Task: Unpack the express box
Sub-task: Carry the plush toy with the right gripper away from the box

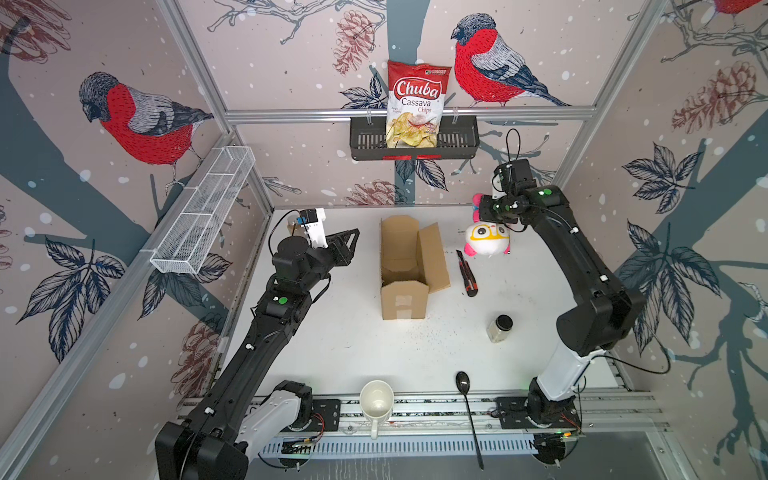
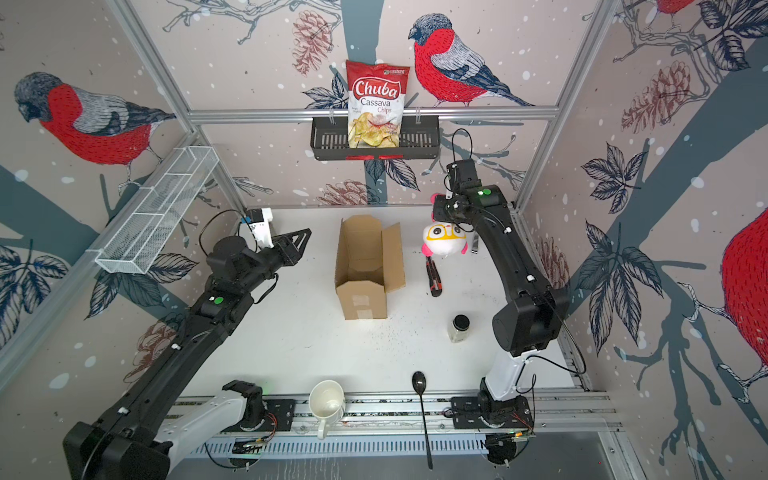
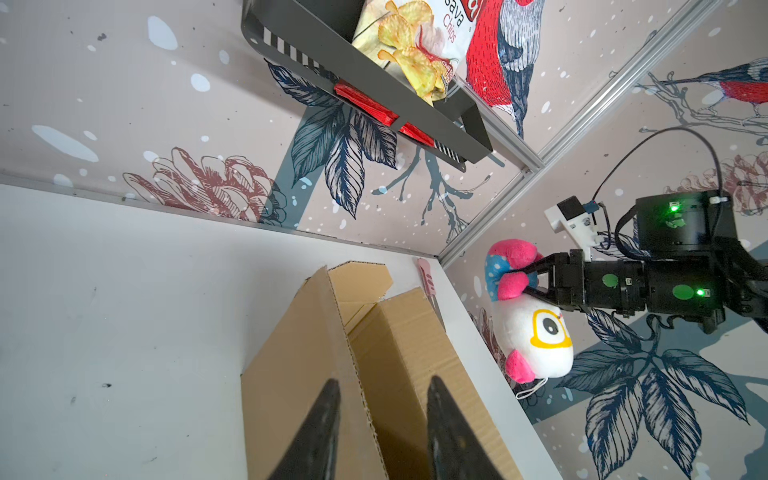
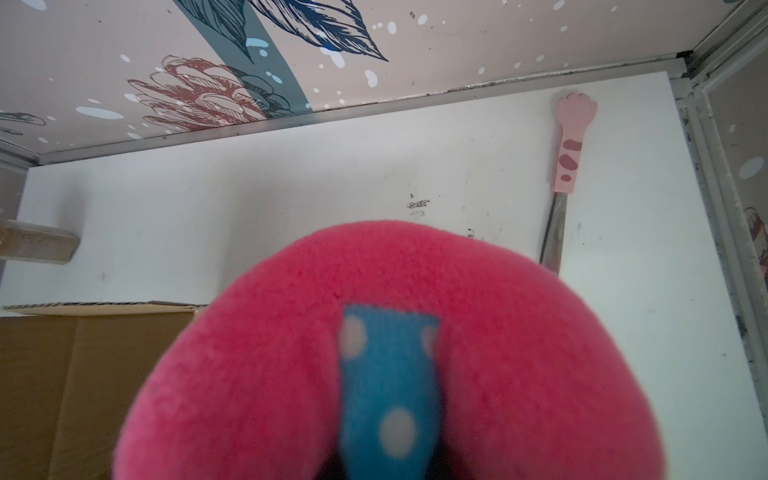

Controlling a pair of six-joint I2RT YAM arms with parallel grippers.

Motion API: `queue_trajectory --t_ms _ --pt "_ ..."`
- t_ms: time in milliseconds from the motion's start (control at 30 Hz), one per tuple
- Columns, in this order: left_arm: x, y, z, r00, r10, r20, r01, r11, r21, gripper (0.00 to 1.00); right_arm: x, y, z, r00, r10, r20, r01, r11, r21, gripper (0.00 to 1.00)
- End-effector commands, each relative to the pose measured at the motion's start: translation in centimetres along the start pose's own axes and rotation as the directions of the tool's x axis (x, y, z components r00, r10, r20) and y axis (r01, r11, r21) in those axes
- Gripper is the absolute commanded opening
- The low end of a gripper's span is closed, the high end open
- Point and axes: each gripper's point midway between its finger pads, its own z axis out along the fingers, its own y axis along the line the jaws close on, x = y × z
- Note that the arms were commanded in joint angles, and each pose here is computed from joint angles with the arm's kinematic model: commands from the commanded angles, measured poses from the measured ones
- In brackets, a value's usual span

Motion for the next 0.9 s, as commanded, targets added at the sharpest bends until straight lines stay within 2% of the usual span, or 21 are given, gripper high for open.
queue_trajectory --t_ms 0,300,467,633,867 --pt "0.0 0.4 -0.2 1.000 0.018 0.006 -0.018 1.000 -0.026 0.37 0.2 -2.0 1.4 0.999 -0.034 -0.021 0.035 0.997 0.066 0.00" --pt "0.3 0.8 0.1 1.000 0.014 -0.004 -0.015 0.999 -0.040 0.40 3.9 -8.0 4.2 0.994 0.039 -0.101 -0.019 0.982 0.189 0.00" --pt "0.6 1.2 0.6 1.000 0.020 -0.018 -0.021 0.999 -0.050 0.43 7.5 -12.0 5.0 0.979 0.139 -0.146 -0.096 0.957 0.273 0.00" --pt "0.8 1.2 0.9 0.999 0.035 -0.033 -0.036 0.998 -0.052 0.45 10.9 -15.2 5.4 0.959 0.245 -0.146 -0.193 0.935 0.298 0.00" --pt "1.2 1.4 1.4 0.998 0.036 -0.047 -0.038 0.998 -0.046 0.46 13.7 -18.3 5.6 0.935 0.326 -0.139 -0.262 0.901 0.346 0.00"
